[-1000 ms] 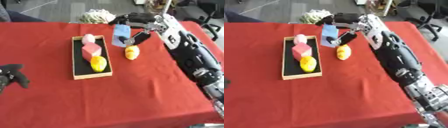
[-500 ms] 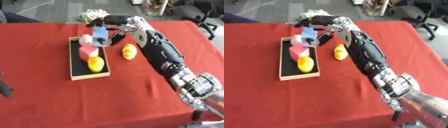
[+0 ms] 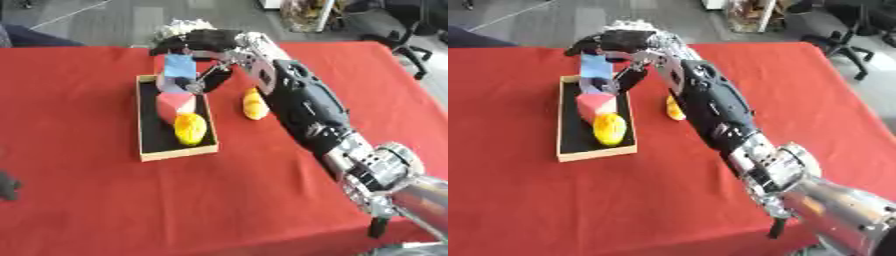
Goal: Pick up objects on the table and place them in the box.
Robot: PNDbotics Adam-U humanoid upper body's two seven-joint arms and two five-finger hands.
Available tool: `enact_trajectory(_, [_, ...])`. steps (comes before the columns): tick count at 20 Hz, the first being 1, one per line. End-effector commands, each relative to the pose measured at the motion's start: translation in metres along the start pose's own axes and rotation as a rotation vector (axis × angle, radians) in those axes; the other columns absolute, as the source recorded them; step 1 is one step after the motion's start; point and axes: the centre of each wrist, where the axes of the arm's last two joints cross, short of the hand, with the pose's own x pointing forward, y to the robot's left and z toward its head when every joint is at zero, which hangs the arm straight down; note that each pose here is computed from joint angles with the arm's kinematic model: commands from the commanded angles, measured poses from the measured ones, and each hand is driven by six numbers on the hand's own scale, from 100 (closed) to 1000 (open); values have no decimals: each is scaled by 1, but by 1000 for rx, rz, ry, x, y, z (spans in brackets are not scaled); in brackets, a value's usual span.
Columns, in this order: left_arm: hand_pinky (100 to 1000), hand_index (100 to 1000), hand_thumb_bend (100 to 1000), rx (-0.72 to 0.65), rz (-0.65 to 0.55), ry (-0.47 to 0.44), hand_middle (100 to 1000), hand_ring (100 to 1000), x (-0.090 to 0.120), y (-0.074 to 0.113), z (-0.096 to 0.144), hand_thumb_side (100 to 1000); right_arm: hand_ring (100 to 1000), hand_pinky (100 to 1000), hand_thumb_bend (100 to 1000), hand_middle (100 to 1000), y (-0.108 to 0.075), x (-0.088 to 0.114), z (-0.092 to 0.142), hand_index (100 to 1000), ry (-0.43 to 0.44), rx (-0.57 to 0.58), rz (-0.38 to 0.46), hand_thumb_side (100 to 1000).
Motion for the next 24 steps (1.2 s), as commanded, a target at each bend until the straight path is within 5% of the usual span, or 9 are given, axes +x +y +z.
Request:
enact_trajectory(1, [675, 838, 100, -4, -11, -18, 554, 527, 5, 2, -2, 799, 725, 794, 100, 912, -10, 0, -1, 1000, -21, 58, 42, 248])
enact_trajectory(12, [675, 840, 100, -4, -5, -4, 555, 528, 3, 1, 0, 803, 888, 863, 100, 951, -6, -4, 5, 1000, -5, 173, 47, 286])
enact_trajectory(15, [676, 840, 100, -2, -4, -3, 555, 528, 3, 1, 1, 805, 945, 897, 100, 981, -5, -5, 6, 1000, -1, 192, 43, 533])
enact_trajectory(17, [676, 840, 100, -2, -2, 0, 555, 528, 3, 1, 1, 807, 964, 910, 100, 995, -4, -5, 7, 1000, 1, 201, 40, 585])
enact_trajectory(24, [676, 841, 100, 0, -2, 3, 555, 528, 2, 1, 2, 806, 987, 928, 100, 1000, -6, -7, 12, 1000, 10, 217, 46, 586])
